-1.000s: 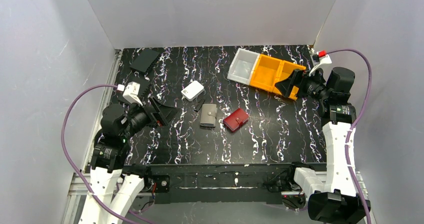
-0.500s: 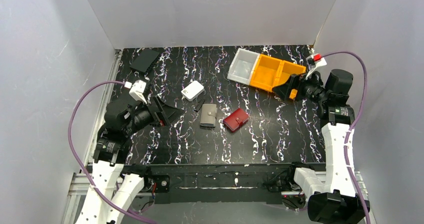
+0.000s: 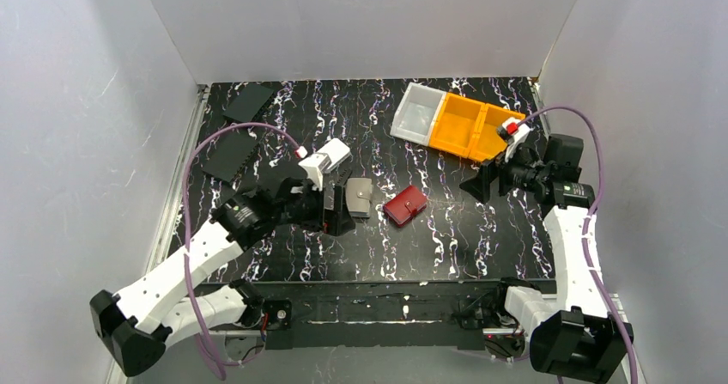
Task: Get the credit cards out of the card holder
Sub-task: Pick up the card holder from the center of the board.
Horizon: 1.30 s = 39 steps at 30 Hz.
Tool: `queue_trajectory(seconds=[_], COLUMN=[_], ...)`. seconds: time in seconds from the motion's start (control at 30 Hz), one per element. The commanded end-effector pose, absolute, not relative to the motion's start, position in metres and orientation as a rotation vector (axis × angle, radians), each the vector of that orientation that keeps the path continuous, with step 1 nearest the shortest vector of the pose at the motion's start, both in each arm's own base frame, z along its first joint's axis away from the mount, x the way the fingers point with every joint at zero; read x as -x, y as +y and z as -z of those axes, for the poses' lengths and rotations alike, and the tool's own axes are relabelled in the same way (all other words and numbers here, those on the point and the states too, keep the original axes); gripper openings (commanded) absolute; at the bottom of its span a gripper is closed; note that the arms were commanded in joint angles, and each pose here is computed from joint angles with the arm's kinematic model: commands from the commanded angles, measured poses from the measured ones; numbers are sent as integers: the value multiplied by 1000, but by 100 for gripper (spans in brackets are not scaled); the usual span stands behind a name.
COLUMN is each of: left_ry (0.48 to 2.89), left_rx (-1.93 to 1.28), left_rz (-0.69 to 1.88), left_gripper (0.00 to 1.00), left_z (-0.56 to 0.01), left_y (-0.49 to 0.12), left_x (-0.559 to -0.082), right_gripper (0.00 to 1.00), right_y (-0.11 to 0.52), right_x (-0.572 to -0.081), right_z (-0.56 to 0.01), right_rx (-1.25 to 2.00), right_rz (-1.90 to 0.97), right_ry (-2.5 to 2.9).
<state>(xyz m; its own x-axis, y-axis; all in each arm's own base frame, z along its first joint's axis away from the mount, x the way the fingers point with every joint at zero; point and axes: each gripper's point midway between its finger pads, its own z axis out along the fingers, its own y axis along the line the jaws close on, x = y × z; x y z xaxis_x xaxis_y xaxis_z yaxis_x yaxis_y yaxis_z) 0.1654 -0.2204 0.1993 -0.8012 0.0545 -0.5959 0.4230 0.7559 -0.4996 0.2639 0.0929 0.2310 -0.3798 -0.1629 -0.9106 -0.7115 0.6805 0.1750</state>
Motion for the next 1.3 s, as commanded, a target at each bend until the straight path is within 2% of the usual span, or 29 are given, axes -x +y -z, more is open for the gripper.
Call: queue_trajectory(seconds=[0.0,0.37,0.57,0.83,0.93,1.07,1.17,1.27], left_ry=[2398,2357,2422,2507,2521,2580,2606,2622], left_rx=[-338,-250,-318,-385,-426,-402,-322,-288], left_rz=[564,676,568,282,338,542,685,725], left_gripper=[99,99,99,99,99,90,90,90], left_z=[-185,-149,-131,-108,-99,-87,-81,-75], left_y=[-198,-227,-237,-230,-242,-258,-260,-261], left_x=[-185,-203,-223,-253,-256,-259,-264,-264], right_gripper=[100,100,100,100,100,100,100,100], right_y=[86,88,86,84,83,83,82,83], right_x=[-260,-257,-258,-257,-257,-257,-257,-256], right_z=[-204,-179,-174,-174,-174,-174,-174,-175], right_rx=[736,725,736,738,736,734,733,735], right_rz=[-632,-660,-650,-621,-616,-610,-609,-608], right_ry=[1922,1933,1939,1937,1940,1940,1939,1936])
